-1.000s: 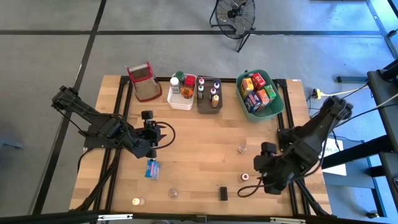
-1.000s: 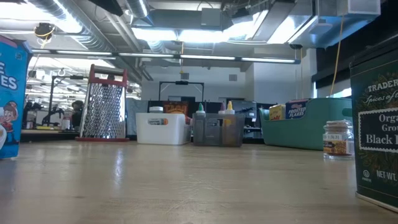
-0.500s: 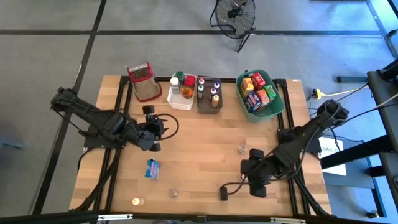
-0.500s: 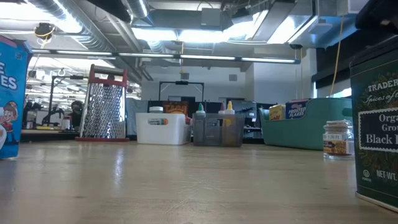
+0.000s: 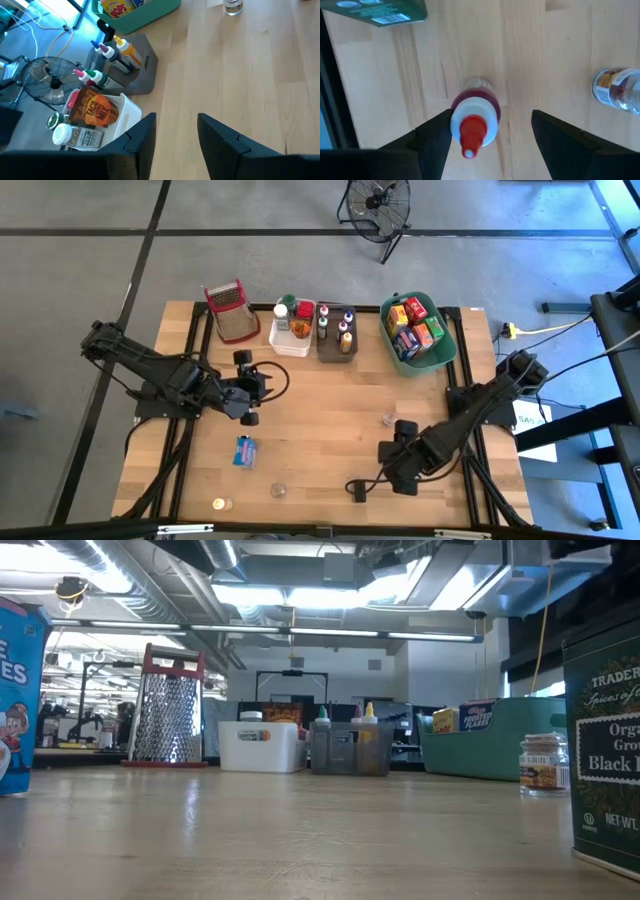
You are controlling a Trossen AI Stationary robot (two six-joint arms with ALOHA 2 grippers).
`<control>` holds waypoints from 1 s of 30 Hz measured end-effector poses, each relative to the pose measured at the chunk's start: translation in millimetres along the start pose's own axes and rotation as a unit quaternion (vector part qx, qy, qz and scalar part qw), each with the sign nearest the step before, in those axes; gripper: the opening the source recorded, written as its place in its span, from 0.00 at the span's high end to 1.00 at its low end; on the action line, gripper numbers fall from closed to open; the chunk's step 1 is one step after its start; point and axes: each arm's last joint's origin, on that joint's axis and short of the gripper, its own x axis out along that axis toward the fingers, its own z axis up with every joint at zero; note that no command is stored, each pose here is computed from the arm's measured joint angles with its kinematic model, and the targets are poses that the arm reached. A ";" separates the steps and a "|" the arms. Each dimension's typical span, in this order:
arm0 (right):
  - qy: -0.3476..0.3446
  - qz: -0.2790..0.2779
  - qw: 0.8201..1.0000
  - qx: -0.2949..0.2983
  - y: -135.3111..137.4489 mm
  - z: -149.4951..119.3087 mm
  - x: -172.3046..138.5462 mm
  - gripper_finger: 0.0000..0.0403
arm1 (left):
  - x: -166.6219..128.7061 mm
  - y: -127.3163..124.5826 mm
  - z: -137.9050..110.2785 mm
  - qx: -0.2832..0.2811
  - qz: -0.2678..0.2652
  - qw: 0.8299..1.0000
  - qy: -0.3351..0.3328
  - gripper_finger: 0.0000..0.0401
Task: Pick & Place Kitchen Items
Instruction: Put the red food coloring bottle into the black bin
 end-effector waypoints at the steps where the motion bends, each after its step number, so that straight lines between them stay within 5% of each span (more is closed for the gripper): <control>1: 0.000 0.001 1.000 0.000 0.5 0.3 0.7 0.33 | 0.0 0.0 0.0 0.000 0.000 1.000 0.000 0.65; 30: 0.033 0.018 0.999 0.005 -2.9 7.2 -5.2 0.33 | 0.0 0.0 0.0 0.000 0.000 1.000 0.000 0.65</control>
